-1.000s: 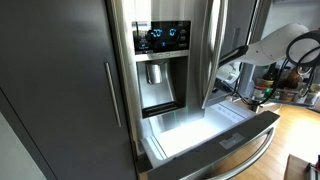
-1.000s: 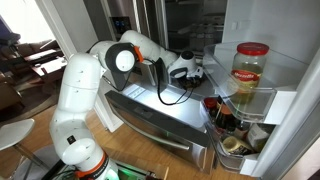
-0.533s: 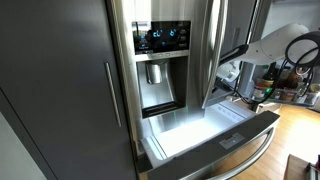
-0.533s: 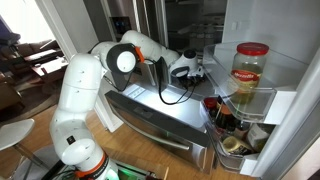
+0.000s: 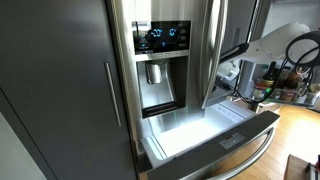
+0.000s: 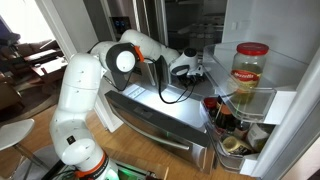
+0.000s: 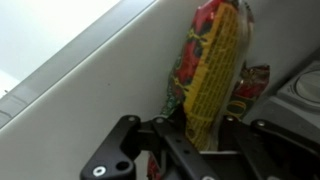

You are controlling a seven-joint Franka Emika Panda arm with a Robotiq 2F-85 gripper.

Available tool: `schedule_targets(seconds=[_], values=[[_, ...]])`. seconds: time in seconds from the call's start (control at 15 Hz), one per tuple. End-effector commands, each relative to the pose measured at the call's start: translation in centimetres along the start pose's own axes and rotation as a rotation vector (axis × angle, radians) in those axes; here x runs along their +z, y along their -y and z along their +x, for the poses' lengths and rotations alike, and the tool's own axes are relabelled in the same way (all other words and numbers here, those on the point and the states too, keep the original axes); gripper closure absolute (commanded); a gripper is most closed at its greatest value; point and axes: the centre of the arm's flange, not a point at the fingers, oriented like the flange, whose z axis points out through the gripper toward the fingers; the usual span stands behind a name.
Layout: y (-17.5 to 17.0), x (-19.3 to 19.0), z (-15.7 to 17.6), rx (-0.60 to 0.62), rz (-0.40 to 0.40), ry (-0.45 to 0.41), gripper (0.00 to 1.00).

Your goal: Put the two packets in the open fridge drawer then close the drawer

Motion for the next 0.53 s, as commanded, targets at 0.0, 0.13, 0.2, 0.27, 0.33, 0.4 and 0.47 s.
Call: schedule_targets(seconds=[0.0,0.13,0.2,0.27,0.33,0.4,0.47], values=[[0.9,-1.8,-1.8,0.002,-0.005,0.039,0.95],[1.6,-2.9,-2.7,-0.007,0.000,0.045,0.95],[1.8,-3.5,-3.1,-0.009,0.001,0.047,0.95],[2.1,-4.2,-3.4,-0.013,0.003,0.046,0.95],[2.2,-5.0,-3.8,-0.016,0.006,0.046,0.96],[2.3,-5.9,-4.1,-0.015,0.010,0.042,0.96],[2.3,-6.7,-4.4,-0.016,0.014,0.040,0.95]])
